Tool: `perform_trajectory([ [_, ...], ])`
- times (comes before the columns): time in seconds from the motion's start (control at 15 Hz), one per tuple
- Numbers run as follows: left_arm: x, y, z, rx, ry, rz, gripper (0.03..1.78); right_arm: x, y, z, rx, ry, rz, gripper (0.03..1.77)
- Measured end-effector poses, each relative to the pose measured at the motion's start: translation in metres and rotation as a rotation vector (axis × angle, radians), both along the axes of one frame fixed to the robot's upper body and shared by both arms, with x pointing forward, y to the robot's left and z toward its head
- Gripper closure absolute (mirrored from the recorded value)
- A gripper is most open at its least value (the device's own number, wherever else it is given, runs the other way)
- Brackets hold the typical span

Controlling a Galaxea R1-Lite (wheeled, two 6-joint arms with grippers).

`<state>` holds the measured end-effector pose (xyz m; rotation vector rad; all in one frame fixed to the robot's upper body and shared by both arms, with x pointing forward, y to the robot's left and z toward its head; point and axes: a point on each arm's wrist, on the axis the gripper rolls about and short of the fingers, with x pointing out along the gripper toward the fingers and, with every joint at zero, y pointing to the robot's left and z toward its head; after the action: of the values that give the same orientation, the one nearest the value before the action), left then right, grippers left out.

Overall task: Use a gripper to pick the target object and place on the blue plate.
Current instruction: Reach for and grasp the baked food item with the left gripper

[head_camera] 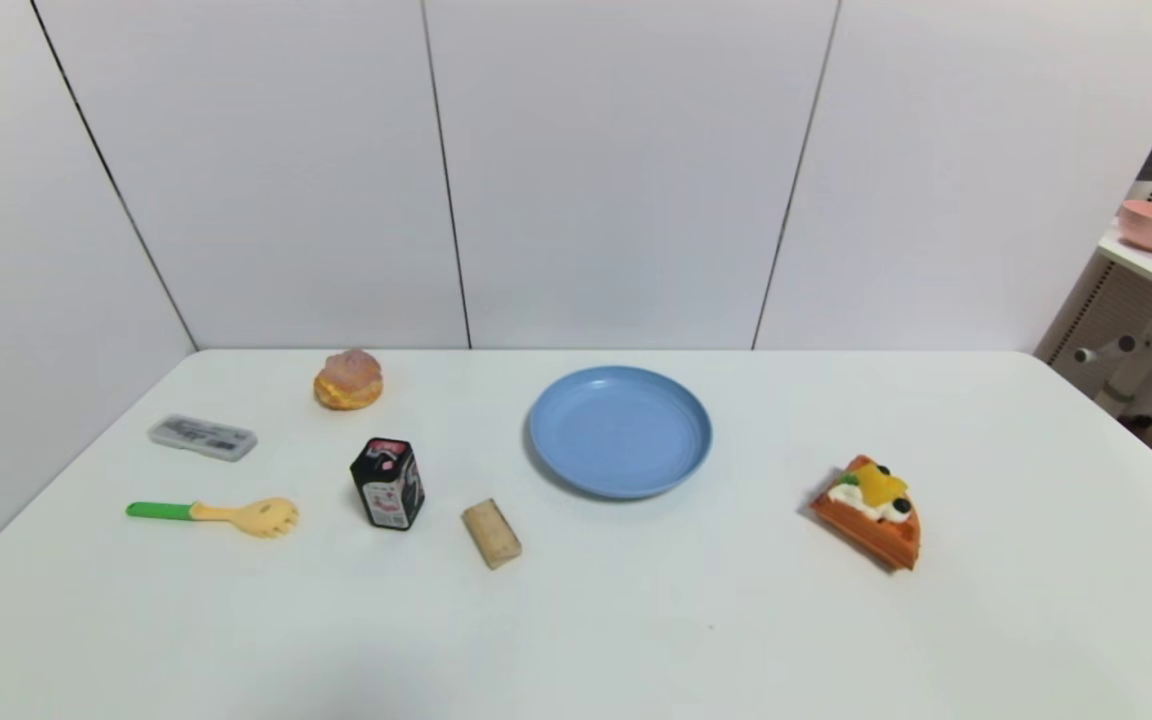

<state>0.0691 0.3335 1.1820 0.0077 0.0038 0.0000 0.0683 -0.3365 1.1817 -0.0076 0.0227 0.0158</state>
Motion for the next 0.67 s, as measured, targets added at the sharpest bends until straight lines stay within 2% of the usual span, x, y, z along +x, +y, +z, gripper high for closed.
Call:
perform_trajectory([
  [0.13,0.0,0.0,0.0,0.0,0.0,0.0,0.12,0.0,-0.0007,0.0,0.048,-0.001,-0.032,0.1],
  [0.67,0.0,0.0,0.0,0.0,0.0,0.0,0.12,0.0,-0.0007,0.0001,0.051,-0.002,-0.034,0.1],
])
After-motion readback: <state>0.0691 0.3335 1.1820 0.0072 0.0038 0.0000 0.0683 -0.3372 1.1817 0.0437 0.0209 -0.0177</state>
